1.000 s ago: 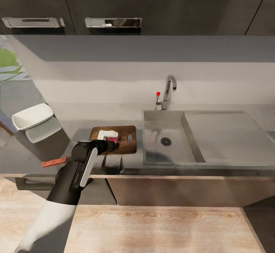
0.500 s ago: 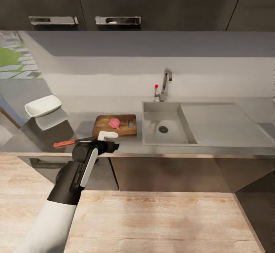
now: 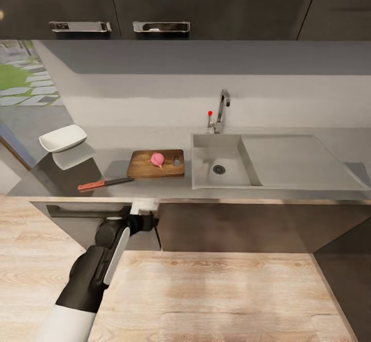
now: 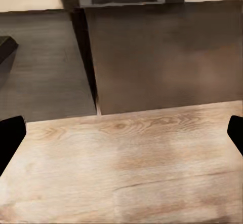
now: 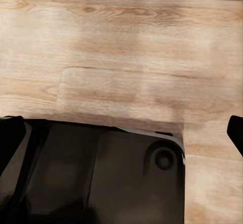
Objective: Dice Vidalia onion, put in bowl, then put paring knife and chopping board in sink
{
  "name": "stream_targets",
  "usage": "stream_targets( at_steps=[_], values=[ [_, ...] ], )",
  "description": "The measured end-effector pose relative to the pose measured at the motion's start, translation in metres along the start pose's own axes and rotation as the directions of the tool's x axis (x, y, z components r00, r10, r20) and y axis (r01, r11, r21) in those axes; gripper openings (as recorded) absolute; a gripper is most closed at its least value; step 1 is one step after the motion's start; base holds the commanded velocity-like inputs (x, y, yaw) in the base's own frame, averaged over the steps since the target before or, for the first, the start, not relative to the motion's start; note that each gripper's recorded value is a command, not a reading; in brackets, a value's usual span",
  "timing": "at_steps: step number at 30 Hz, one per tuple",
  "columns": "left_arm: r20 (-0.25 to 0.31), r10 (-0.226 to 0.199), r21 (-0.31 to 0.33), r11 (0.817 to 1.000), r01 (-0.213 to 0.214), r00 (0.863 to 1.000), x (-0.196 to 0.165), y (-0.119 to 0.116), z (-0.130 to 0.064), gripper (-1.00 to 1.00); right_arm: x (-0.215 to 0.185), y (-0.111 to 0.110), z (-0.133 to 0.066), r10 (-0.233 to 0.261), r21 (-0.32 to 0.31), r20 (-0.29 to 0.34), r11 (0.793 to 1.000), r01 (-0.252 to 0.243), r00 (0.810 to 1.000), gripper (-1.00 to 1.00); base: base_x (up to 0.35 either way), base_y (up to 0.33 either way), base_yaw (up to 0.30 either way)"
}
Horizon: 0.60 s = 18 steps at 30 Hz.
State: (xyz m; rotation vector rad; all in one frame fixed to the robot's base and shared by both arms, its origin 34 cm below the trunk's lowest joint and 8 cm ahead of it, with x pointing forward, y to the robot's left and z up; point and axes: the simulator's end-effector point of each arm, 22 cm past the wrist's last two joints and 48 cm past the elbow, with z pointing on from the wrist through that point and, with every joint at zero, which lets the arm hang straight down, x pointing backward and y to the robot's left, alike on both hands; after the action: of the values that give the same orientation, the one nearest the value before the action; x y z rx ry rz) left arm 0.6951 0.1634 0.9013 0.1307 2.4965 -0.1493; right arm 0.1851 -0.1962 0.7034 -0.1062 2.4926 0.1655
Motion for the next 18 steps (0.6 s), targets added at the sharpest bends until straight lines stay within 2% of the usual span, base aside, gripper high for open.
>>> stream_targets(
  at_steps=[1,3,6,12,14,16,18],
  values=[
    [0.001,-0.002,-0.004,1.000,0.002,1.000,0.014,0.003,0.001,1.00,0.000,0.000,0.000,0.000,0.000,0.001,1.000,0.000,1.000,1.00,0.000,0.000,0.000],
    [0.027,-0.023,-0.007,1.000,0.023,0.999,0.083,0.005,-0.003,1.00,-0.001,-0.002,0.000,-0.001,0.002,0.005,1.000,0.001,1.000,1.00,0.000,0.000,0.000],
    [0.077,-0.035,-0.017,0.999,0.036,0.996,0.140,0.009,-0.015,1.00,-0.002,-0.006,0.000,-0.006,0.006,0.006,1.000,0.006,1.000,1.00,0.000,0.000,0.000],
    [0.135,-0.023,-0.040,0.999,0.029,0.991,0.197,0.022,-0.038,1.00,-0.007,-0.010,0.002,-0.011,0.014,0.018,1.000,0.011,1.000,1.00,0.000,0.000,0.000],
    [0.159,-0.018,-0.046,0.999,0.025,0.987,0.236,0.026,-0.060,1.00,-0.016,-0.012,0.006,-0.013,0.020,0.036,1.000,0.012,0.999,1.00,0.000,0.000,0.000],
    [0.175,-0.020,-0.049,0.998,0.029,0.984,0.259,0.026,-0.074,1.00,-0.025,-0.015,0.010,-0.014,0.030,0.055,0.999,0.012,0.998,1.00,0.000,0.000,0.000],
    [0.167,-0.025,-0.054,0.998,0.034,0.986,0.285,0.027,-0.085,1.00,-0.034,-0.019,0.014,-0.014,0.047,0.068,0.999,0.011,0.998,1.00,0.000,0.000,0.000]
  ],
)
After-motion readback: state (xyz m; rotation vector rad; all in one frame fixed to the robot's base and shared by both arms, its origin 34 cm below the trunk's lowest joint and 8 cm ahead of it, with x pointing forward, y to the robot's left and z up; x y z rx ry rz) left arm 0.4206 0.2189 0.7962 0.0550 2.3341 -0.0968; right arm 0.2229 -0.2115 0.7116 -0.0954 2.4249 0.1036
